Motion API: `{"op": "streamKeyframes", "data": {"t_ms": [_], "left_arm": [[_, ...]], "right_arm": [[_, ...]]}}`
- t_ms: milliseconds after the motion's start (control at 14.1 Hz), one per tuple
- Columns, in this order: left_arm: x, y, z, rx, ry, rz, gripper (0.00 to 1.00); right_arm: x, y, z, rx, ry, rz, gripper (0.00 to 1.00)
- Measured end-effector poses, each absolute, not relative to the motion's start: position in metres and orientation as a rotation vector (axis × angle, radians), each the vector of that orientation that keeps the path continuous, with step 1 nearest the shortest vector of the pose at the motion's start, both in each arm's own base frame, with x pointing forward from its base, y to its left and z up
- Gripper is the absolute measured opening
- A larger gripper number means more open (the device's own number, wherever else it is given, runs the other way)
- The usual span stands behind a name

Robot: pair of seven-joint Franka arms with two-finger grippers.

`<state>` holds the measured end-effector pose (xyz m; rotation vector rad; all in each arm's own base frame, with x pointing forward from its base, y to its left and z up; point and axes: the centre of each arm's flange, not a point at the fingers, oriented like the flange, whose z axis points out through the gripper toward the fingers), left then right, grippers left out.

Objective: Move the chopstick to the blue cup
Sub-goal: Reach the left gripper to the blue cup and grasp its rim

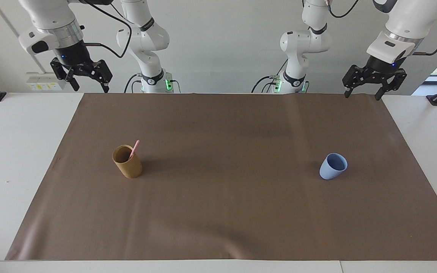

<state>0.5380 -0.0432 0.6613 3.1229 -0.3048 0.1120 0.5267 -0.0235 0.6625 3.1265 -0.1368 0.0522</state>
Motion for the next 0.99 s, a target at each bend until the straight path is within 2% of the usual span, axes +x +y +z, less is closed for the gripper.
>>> {"op": "streamKeyframes", "data": {"t_ms": [283,991], "left_arm": [[0.56,-0.042,0.632,3.114,-0.381,0.09,1.0],[0.62,0.001,0.496,3.11,-0.361,0.119,1.0]], "right_arm": [[0.527,-0.023,0.662,3.127,-0.137,0.052,1.0],[0.527,-0.023,0.662,3.127,-0.137,0.052,1.0]]}}
